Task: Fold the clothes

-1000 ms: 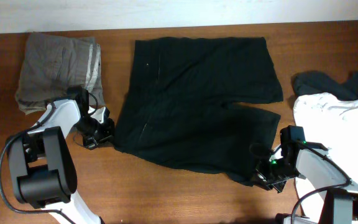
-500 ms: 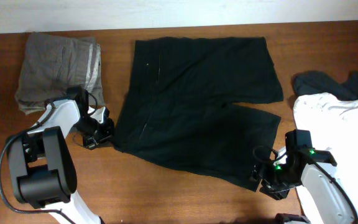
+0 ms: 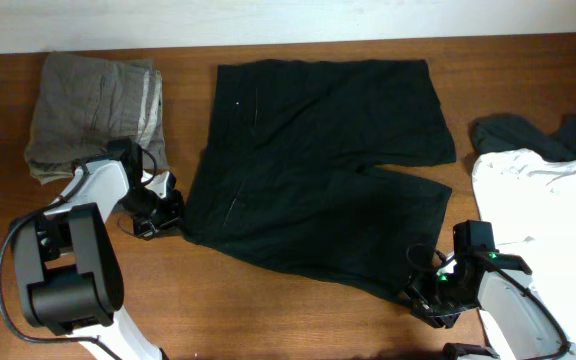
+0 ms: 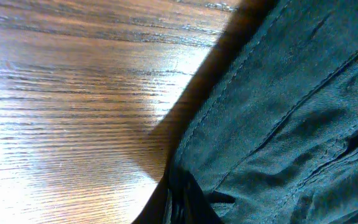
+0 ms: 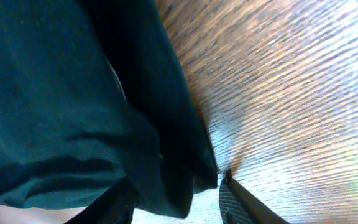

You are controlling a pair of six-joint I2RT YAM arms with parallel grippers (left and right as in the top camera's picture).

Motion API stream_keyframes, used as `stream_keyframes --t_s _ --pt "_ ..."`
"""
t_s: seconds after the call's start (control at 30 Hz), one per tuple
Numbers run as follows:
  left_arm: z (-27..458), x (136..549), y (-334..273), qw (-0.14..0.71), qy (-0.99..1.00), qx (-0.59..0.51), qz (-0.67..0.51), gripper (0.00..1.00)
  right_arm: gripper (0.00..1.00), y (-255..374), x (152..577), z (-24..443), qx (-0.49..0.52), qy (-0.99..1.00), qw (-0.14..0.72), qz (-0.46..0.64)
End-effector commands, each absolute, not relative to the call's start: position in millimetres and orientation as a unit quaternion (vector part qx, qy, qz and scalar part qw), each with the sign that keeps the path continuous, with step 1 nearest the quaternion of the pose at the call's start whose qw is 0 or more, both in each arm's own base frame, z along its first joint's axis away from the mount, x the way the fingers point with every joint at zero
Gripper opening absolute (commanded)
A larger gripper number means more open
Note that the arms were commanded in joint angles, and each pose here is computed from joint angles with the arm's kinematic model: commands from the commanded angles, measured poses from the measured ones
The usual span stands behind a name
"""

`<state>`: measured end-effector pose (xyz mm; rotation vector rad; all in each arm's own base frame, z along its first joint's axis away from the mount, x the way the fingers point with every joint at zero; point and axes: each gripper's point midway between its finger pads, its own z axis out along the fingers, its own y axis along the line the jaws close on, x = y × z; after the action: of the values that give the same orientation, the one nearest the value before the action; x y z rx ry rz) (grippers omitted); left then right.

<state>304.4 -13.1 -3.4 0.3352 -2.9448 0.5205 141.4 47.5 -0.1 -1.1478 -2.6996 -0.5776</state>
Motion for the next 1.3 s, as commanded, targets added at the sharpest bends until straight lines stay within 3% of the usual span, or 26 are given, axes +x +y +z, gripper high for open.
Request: stream_keyframes --t_s 0.0,0.03,0.13,0.3,0.4,0.67,0.83,0.97,1.07,1.17,1.27 --pt "-7.4 301.8 -11.3 0.068 -0.976 0.113 0.17 0.07 0.31 26.8 138.2 -11.1 -0.387 -0.911 0.057 -0.132" --pt "-7.4 301.8 -11.3 0.068 -0.976 0.113 0.171 0.07 0.21 26.3 141.0 -9.2 -0.38 -0.914 0.053 -0.133" --pt "-3.9 303.7 -11.1 0.063 -0.977 0.112 0.171 0.03 0.04 23.9 156.0 12.2 -0.353 -0.925 0.04 -0.136" --pt "43.0 318.7 -8.7 -0.017 -0.981 0.099 0.167 0.0 0.04 18.4 191.2 90.6 -0.29 -0.945 -0.025 -0.146" --pt "110.0 321.0 -0.6 -0.121 -0.979 0.086 0.138 0.0 0.04 14.4 211.2 170.6 -0.259 -0.947 -0.112 -0.153" --pt "246.8 257.5 28.8 -0.337 -0.934 0.117 0.023 0.0 0.04 14.1 209.5 291.3 -0.233 -0.924 -0.253 -0.166" --pt "242.7 258.2 34.3 -0.329 -0.936 0.123 0.009 0.0 0.04 9.0 241.2 288.3 -0.235 -0.922 -0.259 -0.167" --pt "186.4 317.5 22.3 -0.261 -0.958 0.107 0.057 0.0 0.04 -1.2 306.0 241.1 -0.234 -0.937 -0.205 -0.159" --pt "166.9 379.5 3.5 -0.299 -0.947 0.072 0.092 0.0 0.04 -8.9 351.9 206.4 -0.237 -0.939 -0.193 -0.158" --pt "185.0 389.9 -12.4 -0.323 -0.935 0.052 0.134 0.0 0.04 -10.5 358.7 207.4 -0.211 -0.943 -0.207 -0.152" --pt "258.4 373.3 -13.8 -0.381 -0.917 0.016 0.121 0.0 0.04 -17.1 337.4 264.2 -0.191 -0.932 -0.281 -0.124"
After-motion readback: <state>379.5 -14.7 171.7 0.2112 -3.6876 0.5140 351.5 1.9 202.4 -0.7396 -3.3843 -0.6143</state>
